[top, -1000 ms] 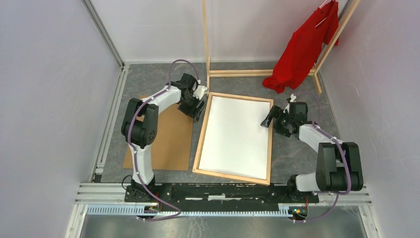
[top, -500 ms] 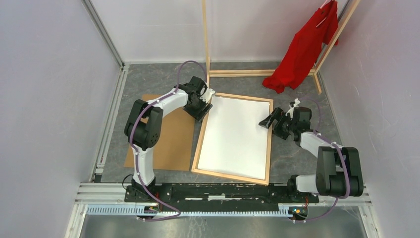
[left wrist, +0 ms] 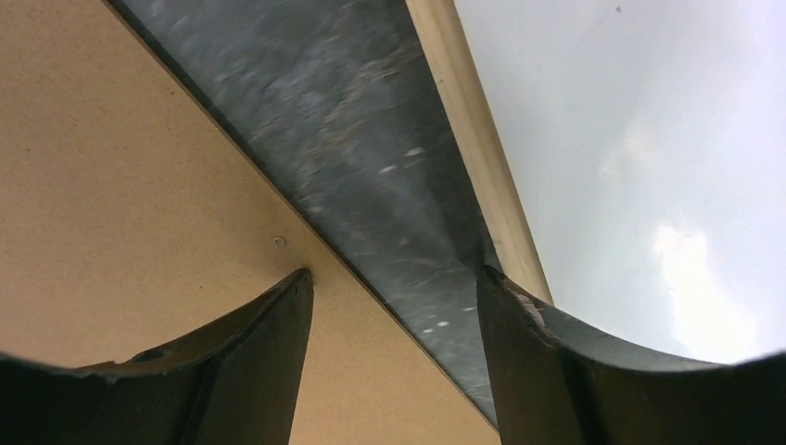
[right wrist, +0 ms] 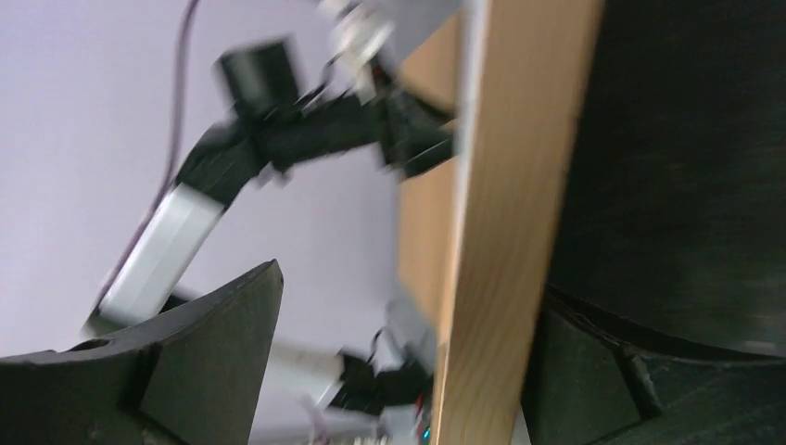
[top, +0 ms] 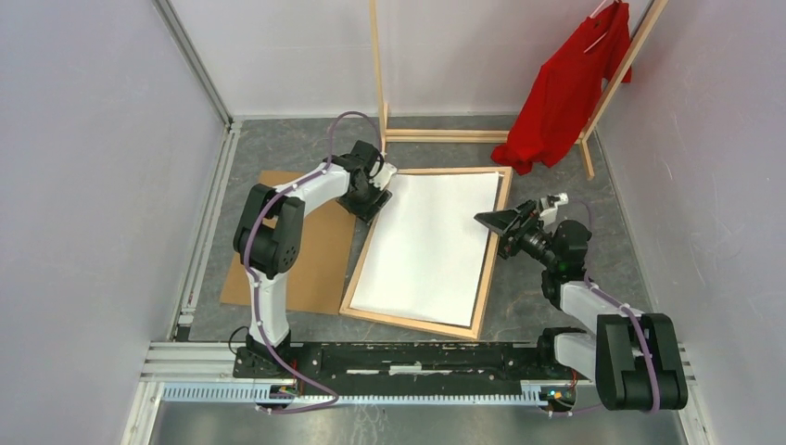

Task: Put the photo into the frame
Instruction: Pick up the photo frame from the center of the board.

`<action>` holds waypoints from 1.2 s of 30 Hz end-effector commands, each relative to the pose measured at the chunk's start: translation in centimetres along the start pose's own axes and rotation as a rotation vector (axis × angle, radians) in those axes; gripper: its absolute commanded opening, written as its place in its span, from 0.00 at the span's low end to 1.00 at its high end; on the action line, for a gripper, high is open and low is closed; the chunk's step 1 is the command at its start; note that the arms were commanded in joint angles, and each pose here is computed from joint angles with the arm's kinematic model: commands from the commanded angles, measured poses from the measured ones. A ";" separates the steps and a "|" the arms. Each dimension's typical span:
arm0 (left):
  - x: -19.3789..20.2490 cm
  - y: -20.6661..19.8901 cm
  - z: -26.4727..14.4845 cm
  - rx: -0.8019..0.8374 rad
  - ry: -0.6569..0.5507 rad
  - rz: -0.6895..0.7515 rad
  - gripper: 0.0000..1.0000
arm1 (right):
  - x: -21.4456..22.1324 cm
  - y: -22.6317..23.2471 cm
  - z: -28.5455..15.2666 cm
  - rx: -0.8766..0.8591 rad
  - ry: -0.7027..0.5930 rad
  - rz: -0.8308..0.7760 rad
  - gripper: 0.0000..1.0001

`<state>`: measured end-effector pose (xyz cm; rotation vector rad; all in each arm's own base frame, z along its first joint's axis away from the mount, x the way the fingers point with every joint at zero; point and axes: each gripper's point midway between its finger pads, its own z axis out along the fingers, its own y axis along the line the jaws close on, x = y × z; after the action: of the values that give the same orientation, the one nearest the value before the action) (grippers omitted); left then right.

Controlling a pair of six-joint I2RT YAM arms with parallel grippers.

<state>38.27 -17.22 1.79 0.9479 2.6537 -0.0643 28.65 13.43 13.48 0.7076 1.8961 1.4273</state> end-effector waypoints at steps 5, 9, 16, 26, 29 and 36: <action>-0.2 -8.3 1.5 0.291 -0.008 0.043 0.72 | 4.2 8.8 -2.4 -0.338 0.213 -0.018 0.90; -0.2 -8.0 1.1 0.278 -0.011 0.046 0.72 | 3.7 7.1 -1.4 -0.218 0.201 -0.073 0.90; -2.2 -6.4 -2.0 0.218 -0.044 0.066 0.87 | 2.4 9.5 -0.9 -0.222 0.182 -0.107 0.88; -8.2 -6.6 -15.2 0.237 -0.199 0.107 1.00 | 2.6 12.4 -1.0 -0.310 0.188 -0.084 0.84; -9.7 -10.8 -18.0 0.380 -0.231 0.102 1.00 | 2.7 13.8 -0.9 -0.349 0.188 -0.075 0.83; -12.1 -18.9 -24.9 0.759 -0.384 0.081 1.00 | 2.6 17.0 0.2 -0.400 0.190 -0.077 0.75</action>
<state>33.04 -32.48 23.02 1.1029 2.3147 -0.8187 26.95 19.20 23.75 0.4481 1.8386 1.7746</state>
